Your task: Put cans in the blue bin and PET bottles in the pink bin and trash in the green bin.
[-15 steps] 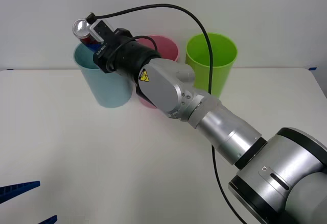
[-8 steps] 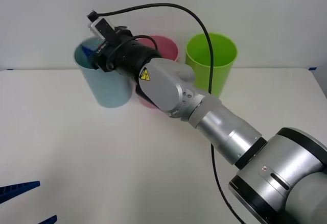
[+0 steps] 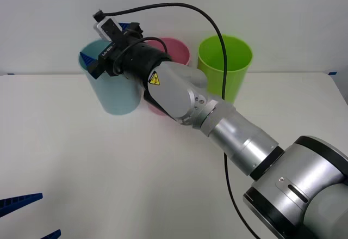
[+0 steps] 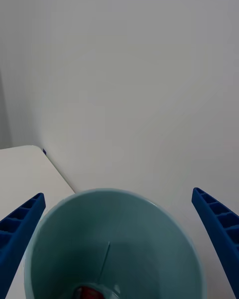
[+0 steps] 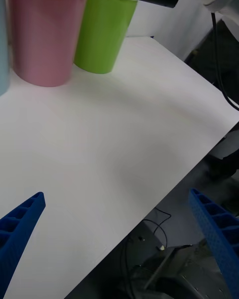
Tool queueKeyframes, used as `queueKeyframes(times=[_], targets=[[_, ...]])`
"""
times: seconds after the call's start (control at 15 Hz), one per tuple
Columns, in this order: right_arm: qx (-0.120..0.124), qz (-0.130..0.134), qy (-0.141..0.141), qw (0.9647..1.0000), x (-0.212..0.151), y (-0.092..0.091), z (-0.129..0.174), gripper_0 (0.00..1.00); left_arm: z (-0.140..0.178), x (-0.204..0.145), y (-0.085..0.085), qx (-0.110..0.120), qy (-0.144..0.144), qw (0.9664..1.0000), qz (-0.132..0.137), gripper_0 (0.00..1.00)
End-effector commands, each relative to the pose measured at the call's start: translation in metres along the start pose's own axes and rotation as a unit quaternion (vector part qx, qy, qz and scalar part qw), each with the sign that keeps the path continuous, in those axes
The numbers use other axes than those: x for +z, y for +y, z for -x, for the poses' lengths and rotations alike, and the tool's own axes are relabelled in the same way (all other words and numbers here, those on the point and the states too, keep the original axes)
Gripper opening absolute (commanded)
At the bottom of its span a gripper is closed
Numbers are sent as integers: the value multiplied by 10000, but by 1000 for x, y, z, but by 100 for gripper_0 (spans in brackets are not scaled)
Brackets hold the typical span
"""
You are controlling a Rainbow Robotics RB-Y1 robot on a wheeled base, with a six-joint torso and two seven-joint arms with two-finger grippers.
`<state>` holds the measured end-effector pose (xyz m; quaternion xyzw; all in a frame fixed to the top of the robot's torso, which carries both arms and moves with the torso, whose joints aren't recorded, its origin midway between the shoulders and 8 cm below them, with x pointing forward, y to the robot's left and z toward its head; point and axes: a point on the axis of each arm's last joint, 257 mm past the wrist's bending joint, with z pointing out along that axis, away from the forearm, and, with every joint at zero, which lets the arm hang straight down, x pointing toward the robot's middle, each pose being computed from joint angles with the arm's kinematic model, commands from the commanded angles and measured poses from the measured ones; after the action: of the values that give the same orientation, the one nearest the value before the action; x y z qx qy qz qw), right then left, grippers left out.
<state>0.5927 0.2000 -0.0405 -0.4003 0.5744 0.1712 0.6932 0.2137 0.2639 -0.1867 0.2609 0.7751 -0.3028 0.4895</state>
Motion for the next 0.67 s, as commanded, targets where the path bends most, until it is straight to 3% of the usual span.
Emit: queueKeyframes(times=[0.07,0.13,0.2,0.47,0.67], targets=[[5,346,-219,9992,-3,17,36,100,0,0,0,0,0,10000,0,100],[52,670,-321,9972,-7,36,56,100,0,0,0,0,0,10000,0,100],[117,968,-417,9944,-21,43,70,100,0,0,0,0,0,10000,0,100],[180,1464,-641,9870,-107,30,75,100,0,0,0,0,0,10000,0,100],[242,1586,-718,9844,-162,25,72,100,0,0,0,0,0,10000,0,100]])
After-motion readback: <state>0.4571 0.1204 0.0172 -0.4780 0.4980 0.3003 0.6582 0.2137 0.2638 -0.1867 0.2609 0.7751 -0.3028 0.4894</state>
